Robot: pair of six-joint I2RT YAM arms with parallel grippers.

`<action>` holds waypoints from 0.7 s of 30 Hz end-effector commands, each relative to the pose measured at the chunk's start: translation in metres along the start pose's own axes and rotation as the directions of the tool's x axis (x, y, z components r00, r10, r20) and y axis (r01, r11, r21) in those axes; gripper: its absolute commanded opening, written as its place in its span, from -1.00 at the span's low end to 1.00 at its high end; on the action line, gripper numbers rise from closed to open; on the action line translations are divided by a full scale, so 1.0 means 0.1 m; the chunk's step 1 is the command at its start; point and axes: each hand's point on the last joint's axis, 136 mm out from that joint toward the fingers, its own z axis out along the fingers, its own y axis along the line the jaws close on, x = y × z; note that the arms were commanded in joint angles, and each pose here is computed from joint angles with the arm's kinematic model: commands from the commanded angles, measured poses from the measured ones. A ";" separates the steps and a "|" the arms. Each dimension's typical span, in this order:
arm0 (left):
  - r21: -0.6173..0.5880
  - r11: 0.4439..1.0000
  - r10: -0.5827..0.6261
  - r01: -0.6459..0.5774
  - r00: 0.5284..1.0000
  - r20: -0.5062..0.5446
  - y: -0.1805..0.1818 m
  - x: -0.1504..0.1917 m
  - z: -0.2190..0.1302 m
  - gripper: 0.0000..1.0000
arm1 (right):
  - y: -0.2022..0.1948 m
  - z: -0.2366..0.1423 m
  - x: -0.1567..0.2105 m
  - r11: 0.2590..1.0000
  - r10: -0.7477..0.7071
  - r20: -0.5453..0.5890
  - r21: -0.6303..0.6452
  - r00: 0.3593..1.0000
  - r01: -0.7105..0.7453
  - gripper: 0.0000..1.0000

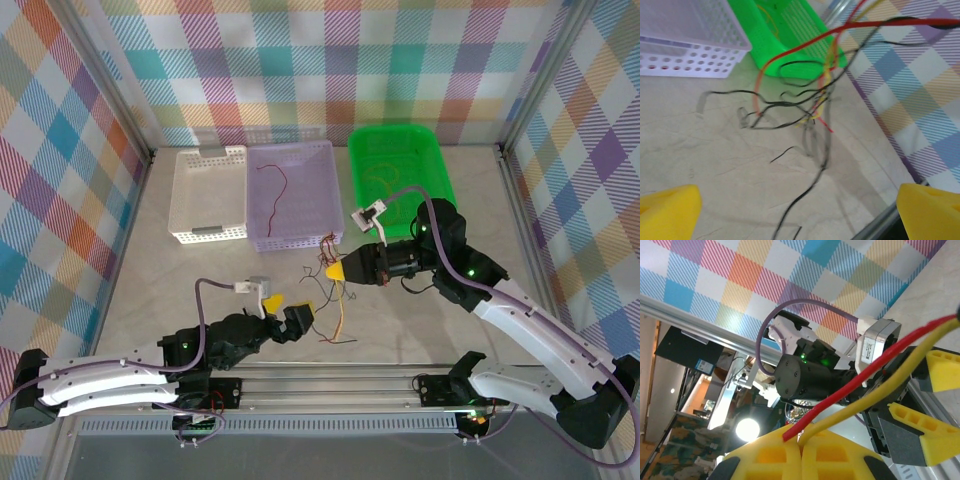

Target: Untangle the cables

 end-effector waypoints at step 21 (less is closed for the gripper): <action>0.290 0.956 0.069 -0.043 0.994 -0.081 -1.24 0.02 0.31 1.00 | 0.04 -0.02 -0.13 0.999 -0.029 0.035 -0.014 0.999 0.030 -1.00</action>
